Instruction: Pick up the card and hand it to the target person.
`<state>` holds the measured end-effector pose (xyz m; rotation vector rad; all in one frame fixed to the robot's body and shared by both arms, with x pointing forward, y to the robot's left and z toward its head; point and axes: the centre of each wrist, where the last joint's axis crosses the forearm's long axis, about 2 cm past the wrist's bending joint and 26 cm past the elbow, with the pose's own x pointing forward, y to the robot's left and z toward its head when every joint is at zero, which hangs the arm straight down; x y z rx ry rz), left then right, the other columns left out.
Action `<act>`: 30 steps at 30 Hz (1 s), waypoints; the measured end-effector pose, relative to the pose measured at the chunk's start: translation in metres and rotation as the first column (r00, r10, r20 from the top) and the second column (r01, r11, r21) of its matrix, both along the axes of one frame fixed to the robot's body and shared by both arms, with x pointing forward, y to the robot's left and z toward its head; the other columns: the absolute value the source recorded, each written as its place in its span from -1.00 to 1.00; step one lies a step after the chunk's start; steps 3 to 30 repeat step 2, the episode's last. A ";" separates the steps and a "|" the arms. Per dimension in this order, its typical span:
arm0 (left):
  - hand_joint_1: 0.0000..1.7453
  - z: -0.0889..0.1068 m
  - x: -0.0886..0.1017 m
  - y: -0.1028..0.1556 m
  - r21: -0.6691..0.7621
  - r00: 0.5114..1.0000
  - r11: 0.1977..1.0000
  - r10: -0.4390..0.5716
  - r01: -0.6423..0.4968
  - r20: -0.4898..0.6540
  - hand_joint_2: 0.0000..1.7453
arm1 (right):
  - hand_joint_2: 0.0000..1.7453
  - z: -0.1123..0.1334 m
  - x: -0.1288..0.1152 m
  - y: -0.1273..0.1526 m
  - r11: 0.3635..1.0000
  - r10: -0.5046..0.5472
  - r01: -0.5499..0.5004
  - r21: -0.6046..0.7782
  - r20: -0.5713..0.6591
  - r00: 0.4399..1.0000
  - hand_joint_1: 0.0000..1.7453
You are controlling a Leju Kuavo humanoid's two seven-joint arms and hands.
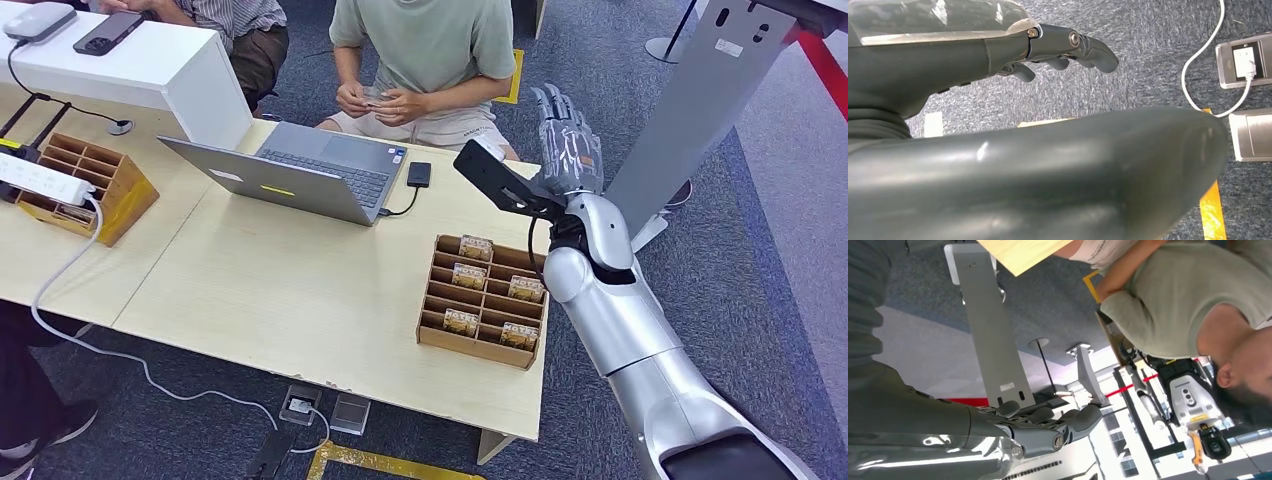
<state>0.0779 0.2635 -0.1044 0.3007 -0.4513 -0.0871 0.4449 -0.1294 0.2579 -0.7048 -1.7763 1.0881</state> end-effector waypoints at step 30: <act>-1.00 0.000 0.000 0.000 0.001 1.000 1.000 0.003 -0.003 -0.003 -1.00 | 1.00 -0.002 -0.004 -0.002 0.996 0.028 -0.027 0.084 -0.011 1.000 -1.00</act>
